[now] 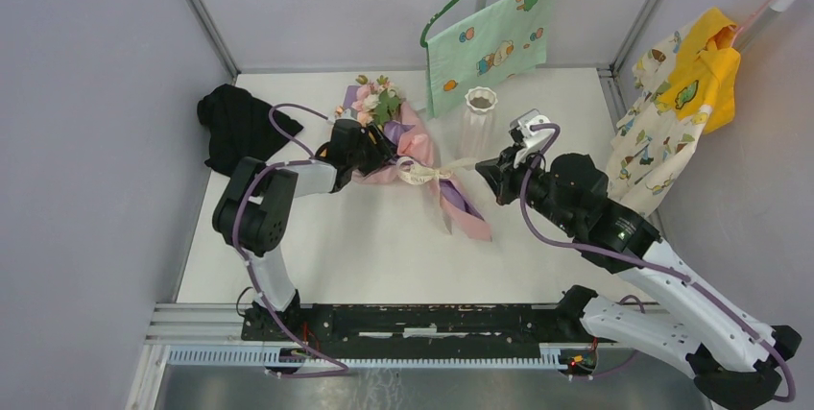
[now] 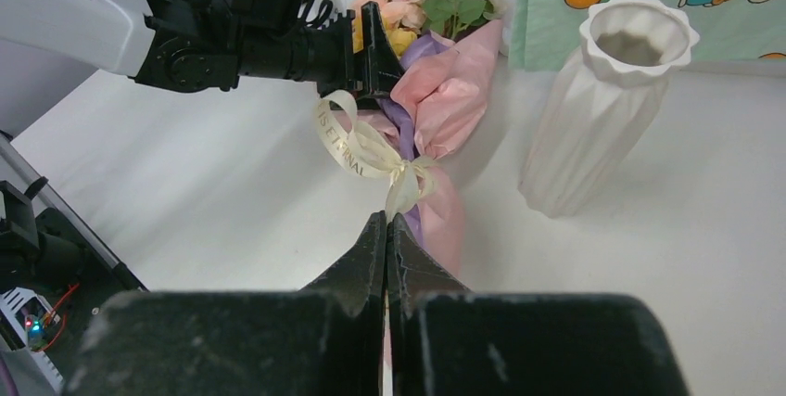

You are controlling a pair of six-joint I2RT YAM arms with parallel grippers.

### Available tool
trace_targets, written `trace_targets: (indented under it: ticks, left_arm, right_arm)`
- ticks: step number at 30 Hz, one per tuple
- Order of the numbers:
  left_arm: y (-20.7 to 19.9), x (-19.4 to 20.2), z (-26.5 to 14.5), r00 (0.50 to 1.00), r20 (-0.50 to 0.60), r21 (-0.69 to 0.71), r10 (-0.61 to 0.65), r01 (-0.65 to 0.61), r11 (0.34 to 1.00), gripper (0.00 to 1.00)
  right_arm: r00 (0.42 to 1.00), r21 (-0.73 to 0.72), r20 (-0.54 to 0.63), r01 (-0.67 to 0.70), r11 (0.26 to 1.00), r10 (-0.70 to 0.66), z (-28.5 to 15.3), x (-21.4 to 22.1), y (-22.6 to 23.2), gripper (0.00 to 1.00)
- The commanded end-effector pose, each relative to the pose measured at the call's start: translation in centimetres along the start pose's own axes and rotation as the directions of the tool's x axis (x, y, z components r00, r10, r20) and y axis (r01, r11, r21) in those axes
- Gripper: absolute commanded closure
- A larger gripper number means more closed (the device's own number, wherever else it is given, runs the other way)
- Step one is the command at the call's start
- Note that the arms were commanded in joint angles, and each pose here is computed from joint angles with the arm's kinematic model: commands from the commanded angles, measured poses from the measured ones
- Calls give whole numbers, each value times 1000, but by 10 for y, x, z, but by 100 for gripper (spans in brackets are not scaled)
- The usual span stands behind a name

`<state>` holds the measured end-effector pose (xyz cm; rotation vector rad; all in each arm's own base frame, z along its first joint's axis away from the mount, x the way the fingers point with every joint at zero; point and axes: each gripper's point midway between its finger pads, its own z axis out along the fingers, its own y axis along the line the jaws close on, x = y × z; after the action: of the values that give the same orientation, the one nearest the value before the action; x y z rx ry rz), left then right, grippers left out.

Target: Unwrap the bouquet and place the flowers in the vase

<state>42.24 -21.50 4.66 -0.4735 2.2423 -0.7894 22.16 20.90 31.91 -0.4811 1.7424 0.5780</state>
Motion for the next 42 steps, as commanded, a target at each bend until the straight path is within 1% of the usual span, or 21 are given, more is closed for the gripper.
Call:
trace_targets:
  ticks: [1,8,12,15,19,22,27,31,34,36,39,42]
  left_arm:
    - [68,-4,-3,999,23,-252,28,-21,967,28]
    - [92,11,5,1000,-8,-281,-7,5,960,28]
    - [98,14,6,1000,-18,-295,-5,-1,956,27]
    - [103,11,5,1000,-13,-309,-2,-2,951,27]
    - [110,10,6,1000,-11,-321,-12,8,947,27]
    - [114,12,8,1000,-18,-324,-22,15,946,27]
    - [125,14,10,999,-26,-340,-37,26,940,27]
    - [134,15,11,998,-28,-352,-51,37,935,27]
    - [137,14,10,998,-28,-352,-58,45,935,27]
    - [134,14,10,998,-32,-340,-60,46,939,27]
    - [120,13,8,997,-44,-293,-59,44,955,27]
    - [101,-1,-2,999,-18,-246,-36,31,969,27]
  right_arm:
    - [963,-32,268,-26,999,33,-34,-88,7,100]
    - [900,69,437,-23,997,-10,-97,-164,-13,100]
    - [852,110,524,-57,992,-9,-134,-187,-26,100]
    - [827,133,562,-82,988,-7,-154,-194,-34,100]
    - [810,153,587,-99,983,-10,-170,-200,-41,100]
    - [780,171,625,-119,978,-14,-189,-208,-47,100]
    - [775,165,631,-110,980,-19,-197,-217,-46,100]
    - [746,141,666,-111,984,-11,-209,-222,-43,100]
    - [742,120,670,-96,988,-10,-210,-227,-39,100]
    - [756,123,654,-87,989,-15,-203,-227,-37,100]
    - [794,153,608,-93,984,-19,-182,-216,-40,100]
    - [838,187,546,-107,977,-13,-155,-195,-44,99]
